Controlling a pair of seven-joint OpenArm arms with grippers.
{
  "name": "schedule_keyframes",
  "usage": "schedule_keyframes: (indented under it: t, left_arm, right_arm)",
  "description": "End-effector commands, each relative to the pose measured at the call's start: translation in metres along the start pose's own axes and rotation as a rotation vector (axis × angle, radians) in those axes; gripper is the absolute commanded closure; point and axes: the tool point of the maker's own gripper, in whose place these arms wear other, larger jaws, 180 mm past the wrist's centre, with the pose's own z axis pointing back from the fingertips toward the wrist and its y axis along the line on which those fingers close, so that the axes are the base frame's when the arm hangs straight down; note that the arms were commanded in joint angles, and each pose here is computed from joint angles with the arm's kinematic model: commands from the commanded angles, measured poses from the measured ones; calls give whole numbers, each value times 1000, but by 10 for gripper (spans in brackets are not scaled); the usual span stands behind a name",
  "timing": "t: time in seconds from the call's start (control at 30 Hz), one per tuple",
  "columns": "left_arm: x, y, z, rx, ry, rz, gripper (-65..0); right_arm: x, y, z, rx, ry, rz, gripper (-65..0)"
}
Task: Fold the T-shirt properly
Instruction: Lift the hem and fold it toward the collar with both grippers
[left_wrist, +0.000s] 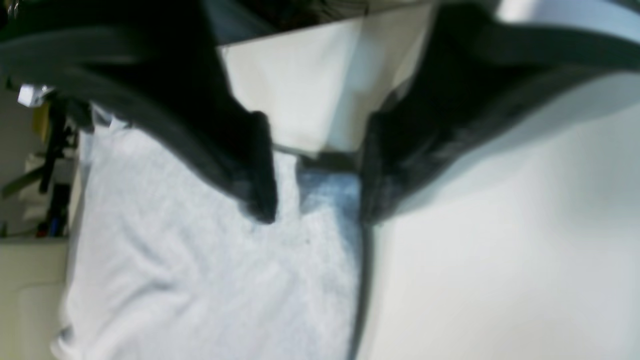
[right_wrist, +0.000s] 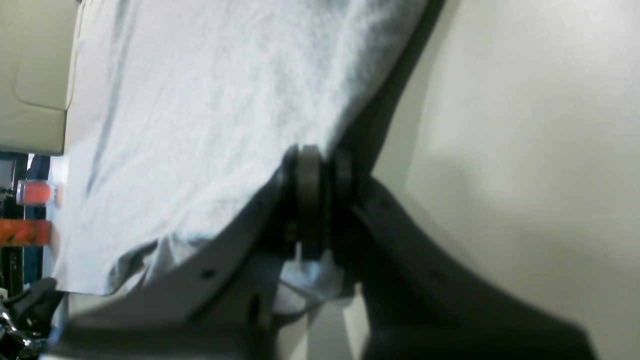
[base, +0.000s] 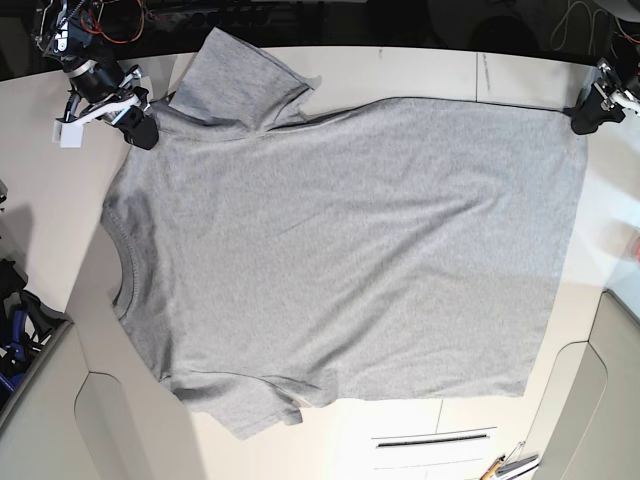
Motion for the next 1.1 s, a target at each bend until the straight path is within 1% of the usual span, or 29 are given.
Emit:
schedule_keyframes:
  t: [0.0, 0.03, 0.07, 0.17, 0.3, 0.47, 0.67, 0.73, 0.8, 0.97, 1.07]
  left_arm:
    - [0, 3, 4, 19, 23, -19, -93]
    - [1, 3, 4, 18, 19, -19, -22]
    - [2, 3, 4, 18, 16, -19, 0]
    - [3, 1, 4, 8, 9, -28, 0]
    - [4, -2, 5, -2, 9, -28, 0]
    - [1, -13, 7, -39, 34, -39, 0]
    - [-14, -25, 22, -43, 76, -107, 0]
    - [-20, -29, 28, -43, 77, -120, 0]
    - [-25, -34, 35, -44, 65, -125, 0]
    - [-34, -45, 57, -61, 22, -106, 0]
    - [-30, -54, 69, -74, -9, -114, 0]
  right_arm:
    - [-4, -6, 3, -28, 31, 15, 0]
    - [-4, -6, 3, -27, 31, 16, 0]
    - [-4, -6, 3, -28, 32, 15, 0]
    - [-1, -6, 5, -30, 31, 22, 0]
    - [18, -6, 15, -43, -14, 52, 0]
    - [37, -3, 35, -64, -58, 111, 0]
    - [39, 10, 56, -68, -64, 177, 0]
    - [38, 16, 61, -61, -60, 201, 0]
    - [36, 21, 65, -49, -49, 226, 0]
    - [27, 24, 73, -54, -7, 250, 0]
    - [32, 28, 77, -55, -20, 269, 0]
